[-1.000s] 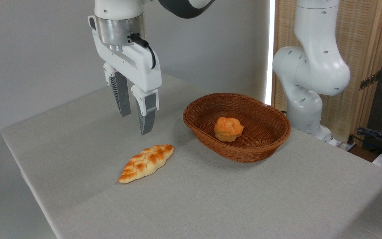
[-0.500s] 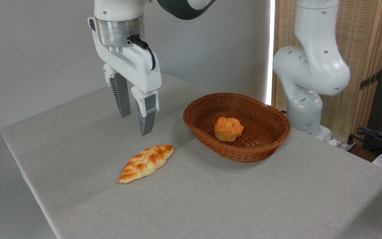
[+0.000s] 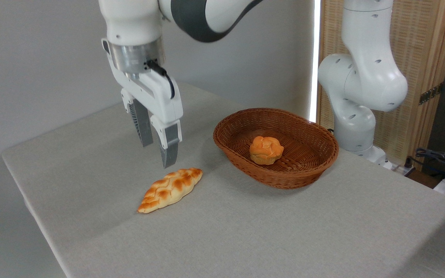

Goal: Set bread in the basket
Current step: 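Lower the open gripper onto the braided golden bread roll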

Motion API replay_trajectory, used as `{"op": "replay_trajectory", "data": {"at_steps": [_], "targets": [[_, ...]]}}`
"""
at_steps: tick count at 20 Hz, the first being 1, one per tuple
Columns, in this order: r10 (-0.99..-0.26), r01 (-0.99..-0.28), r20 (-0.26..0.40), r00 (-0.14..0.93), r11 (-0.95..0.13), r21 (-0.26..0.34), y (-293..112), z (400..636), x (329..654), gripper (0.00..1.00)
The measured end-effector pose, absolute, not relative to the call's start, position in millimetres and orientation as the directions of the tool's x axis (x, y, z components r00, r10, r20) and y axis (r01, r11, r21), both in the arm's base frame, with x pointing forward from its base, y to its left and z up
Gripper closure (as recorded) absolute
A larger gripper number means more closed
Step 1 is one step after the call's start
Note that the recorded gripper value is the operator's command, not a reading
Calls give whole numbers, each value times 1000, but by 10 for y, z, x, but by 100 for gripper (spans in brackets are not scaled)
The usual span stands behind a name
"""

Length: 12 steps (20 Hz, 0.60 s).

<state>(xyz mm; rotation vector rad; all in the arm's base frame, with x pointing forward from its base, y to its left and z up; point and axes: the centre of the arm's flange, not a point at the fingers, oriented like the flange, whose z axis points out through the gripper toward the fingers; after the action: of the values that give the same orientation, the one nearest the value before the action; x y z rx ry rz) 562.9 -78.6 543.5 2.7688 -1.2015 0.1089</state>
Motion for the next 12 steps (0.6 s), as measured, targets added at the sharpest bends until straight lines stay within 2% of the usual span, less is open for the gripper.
{"op": "replay_trajectory", "data": {"at_steps": [3,7,12], "targets": [[-734,-741,102,671,-665,90,-919,5139,5624,0],[-765,-765,51,642,-633,123,-1179,4739,5624,0],[-794,-786,-4,608,-602,141,-1381,4412,5646,0]]}}
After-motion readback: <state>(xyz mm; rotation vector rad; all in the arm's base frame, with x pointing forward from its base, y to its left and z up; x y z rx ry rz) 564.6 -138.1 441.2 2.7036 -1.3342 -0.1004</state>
